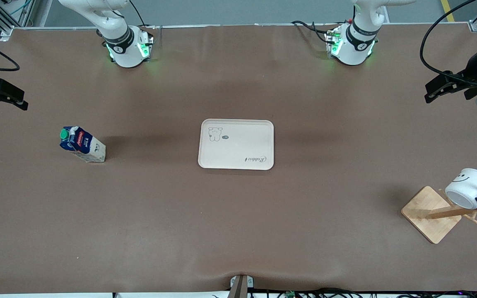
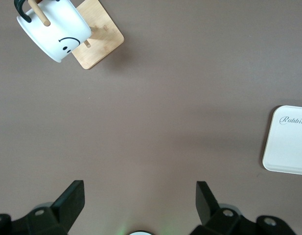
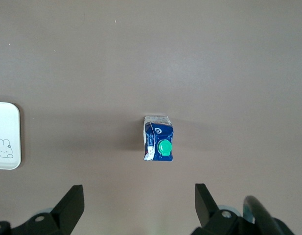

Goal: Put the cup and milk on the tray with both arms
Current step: 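Move the left gripper toward the white mug on the wooden stand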

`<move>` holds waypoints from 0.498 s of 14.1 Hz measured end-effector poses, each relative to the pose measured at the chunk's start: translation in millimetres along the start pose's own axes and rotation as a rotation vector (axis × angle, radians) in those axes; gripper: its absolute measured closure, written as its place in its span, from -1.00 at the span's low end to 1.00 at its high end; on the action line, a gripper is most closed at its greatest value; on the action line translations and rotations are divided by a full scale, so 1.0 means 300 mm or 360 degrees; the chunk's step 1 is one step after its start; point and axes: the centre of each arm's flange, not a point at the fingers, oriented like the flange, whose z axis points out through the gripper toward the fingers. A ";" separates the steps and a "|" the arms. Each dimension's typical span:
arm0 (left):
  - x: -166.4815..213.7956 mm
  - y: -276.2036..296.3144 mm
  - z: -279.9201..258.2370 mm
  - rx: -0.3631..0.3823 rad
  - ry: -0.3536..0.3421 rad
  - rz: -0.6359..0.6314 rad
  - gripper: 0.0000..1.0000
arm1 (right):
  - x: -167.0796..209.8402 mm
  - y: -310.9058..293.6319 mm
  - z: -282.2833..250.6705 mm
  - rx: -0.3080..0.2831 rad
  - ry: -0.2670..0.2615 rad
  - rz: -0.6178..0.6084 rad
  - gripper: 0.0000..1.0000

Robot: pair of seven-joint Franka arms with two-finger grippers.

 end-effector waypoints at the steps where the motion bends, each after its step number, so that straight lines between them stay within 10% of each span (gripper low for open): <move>1: 0.000 0.000 0.000 0.0000 0.0000 0.0000 -1.00 | 0.000 0.000 0.000 0.0000 0.0000 0.0000 -1.00; 7: 0.008 -0.077 -0.030 -0.0006 0.0031 -0.0068 -1.00 | 0.000 0.001 0.002 0.0000 -0.0002 0.0001 -1.00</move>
